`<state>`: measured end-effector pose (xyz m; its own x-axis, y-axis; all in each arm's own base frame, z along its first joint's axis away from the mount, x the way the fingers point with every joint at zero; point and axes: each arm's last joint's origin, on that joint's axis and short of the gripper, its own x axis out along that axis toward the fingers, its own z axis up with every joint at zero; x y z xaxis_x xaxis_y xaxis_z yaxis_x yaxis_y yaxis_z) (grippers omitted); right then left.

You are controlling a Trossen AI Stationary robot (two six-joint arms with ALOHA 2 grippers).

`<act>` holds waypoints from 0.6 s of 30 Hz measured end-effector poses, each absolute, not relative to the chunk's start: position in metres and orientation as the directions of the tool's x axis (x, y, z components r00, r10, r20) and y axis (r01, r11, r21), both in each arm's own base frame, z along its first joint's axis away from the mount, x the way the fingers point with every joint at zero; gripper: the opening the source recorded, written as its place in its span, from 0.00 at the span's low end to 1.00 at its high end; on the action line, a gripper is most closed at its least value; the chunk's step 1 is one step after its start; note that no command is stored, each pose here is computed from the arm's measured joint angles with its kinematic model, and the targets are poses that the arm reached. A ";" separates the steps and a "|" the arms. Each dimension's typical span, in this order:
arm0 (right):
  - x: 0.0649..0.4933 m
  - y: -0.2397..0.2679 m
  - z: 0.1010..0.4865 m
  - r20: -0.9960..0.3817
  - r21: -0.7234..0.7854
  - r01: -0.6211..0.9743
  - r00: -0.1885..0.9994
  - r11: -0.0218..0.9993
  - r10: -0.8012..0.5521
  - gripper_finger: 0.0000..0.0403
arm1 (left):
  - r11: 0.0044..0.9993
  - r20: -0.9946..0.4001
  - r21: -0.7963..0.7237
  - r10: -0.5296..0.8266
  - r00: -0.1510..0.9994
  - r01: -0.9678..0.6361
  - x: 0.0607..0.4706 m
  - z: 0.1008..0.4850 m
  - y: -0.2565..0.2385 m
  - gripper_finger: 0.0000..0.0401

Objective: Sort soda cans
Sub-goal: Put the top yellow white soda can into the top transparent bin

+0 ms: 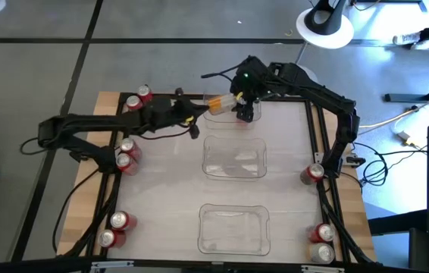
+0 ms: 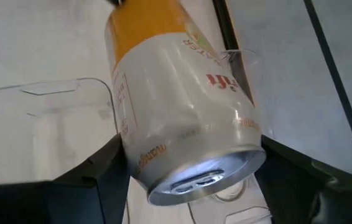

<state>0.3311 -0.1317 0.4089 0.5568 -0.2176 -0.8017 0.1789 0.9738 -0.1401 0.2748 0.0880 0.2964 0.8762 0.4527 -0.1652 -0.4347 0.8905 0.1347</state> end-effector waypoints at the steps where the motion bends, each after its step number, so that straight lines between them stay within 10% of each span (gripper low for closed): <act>1: 0.332 -0.132 0.410 -0.794 -0.141 0.179 0.567 0.974 -0.219 0.69 | 0.890 -0.174 0.135 0.455 0.874 -0.436 0.276 0.294 0.089 0.01; 18: 0.351 -0.143 0.405 -0.731 -0.144 0.189 0.641 0.971 -0.234 0.66 | 0.876 -0.204 0.142 0.482 0.852 -0.461 0.288 0.274 0.107 0.01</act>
